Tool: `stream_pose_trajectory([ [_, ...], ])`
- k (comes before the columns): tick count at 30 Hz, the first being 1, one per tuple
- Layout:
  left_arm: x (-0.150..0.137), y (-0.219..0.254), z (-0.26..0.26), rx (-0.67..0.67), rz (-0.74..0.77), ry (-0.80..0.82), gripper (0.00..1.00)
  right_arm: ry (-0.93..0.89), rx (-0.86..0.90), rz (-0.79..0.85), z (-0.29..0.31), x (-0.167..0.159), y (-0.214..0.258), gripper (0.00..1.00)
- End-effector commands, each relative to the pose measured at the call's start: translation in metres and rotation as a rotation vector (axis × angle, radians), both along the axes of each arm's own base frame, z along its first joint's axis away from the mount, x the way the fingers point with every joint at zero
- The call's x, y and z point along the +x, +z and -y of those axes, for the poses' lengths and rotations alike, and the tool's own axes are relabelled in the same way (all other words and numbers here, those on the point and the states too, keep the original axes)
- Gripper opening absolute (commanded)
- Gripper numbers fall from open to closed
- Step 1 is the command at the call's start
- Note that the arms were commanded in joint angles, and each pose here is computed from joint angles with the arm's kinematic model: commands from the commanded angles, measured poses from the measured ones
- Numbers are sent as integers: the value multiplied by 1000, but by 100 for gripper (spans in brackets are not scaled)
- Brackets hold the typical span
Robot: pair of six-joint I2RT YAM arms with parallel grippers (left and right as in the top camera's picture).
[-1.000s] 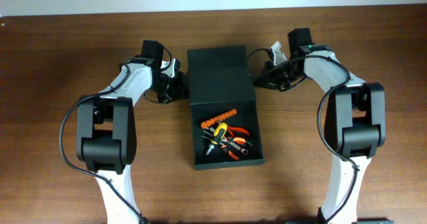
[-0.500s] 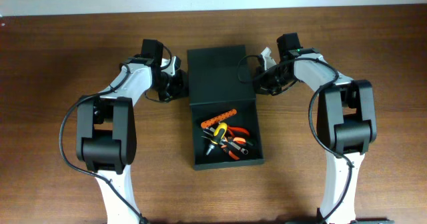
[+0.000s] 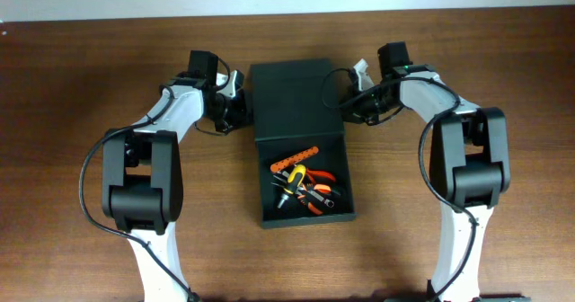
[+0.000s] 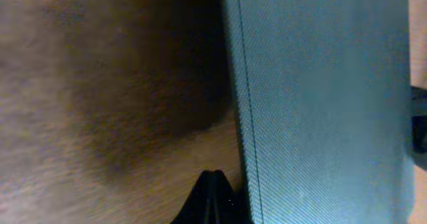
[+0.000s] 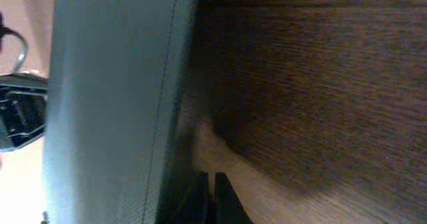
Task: Pack container
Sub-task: 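Grip the lid edges with both grippers and swing the lid upright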
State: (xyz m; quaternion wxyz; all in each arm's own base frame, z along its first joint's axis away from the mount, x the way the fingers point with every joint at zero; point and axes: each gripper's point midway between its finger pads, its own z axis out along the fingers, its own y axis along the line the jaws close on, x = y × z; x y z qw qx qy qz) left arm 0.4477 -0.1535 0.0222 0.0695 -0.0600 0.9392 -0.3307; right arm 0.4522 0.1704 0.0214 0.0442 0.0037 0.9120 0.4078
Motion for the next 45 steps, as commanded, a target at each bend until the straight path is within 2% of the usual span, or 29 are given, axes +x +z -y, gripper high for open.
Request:
stream_pose_trajectory([
  [1,-1,10,16,-115,37,-69,2,8,147,16,-2,7,23,4],
  [12,4,48,13,-368,101,-116,2,-41,369,3,11,25,75,4],
  [21,-7,88,19,-617,137,-197,2,-26,466,-27,6,22,93,4],
  [30,-17,115,24,-764,139,-244,2,13,618,-67,1,16,127,4],
  [45,-37,203,24,-762,301,-316,2,36,623,2,1,-5,203,4],
])
